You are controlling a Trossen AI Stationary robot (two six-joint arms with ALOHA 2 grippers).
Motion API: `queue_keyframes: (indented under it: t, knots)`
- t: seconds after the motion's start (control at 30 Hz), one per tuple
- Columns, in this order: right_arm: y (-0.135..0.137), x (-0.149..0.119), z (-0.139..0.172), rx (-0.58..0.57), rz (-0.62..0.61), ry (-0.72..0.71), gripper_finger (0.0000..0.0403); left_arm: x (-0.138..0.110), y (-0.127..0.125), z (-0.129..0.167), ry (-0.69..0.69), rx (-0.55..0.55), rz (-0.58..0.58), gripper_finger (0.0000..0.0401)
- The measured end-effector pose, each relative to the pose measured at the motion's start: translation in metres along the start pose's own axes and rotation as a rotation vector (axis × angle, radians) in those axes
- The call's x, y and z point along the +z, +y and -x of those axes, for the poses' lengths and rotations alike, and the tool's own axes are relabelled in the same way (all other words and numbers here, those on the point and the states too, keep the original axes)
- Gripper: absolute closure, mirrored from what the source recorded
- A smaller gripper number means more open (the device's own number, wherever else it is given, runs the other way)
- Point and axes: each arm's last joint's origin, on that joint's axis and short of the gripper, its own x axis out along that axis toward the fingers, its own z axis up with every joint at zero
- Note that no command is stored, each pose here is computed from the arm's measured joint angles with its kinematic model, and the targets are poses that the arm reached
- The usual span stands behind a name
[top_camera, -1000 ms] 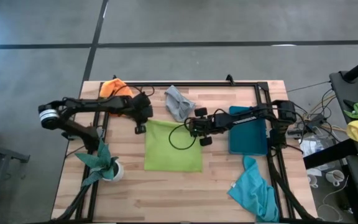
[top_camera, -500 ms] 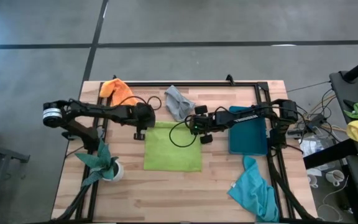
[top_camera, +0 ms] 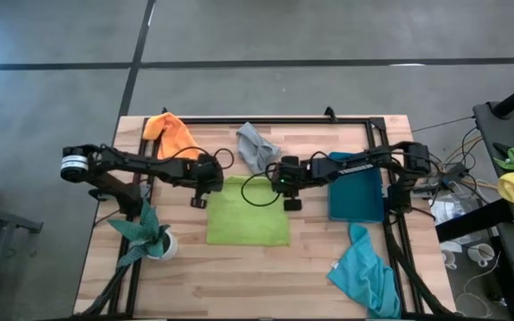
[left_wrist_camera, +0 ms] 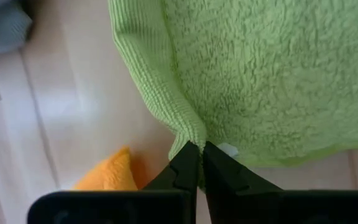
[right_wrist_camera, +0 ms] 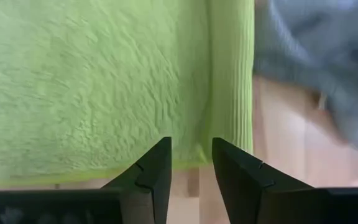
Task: Roll microfiber towels into tight, uniform cylinder then place into a basket
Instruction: Roll the green towel
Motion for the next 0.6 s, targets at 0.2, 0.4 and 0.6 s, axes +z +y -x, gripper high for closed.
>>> queue_keyframes:
  t: [0.2,0.4,0.6]
  knots:
    - [-0.024,0.004,0.005,-0.018,-0.111,0.005,0.0267,-0.006,-0.004,-0.003,0.021,-0.01,-0.006,0.0401]
    - [-0.046,0.002,-0.004,0.101,-0.131,-0.009,0.0205,-0.005,-0.003,-0.003,0.017,-0.011,-0.004,0.0401]
    - [-0.046,-0.002,-0.016,0.172,-0.108,0.007,0.0191,-0.006,-0.003,-0.003,0.017,-0.013,-0.004,0.0401]
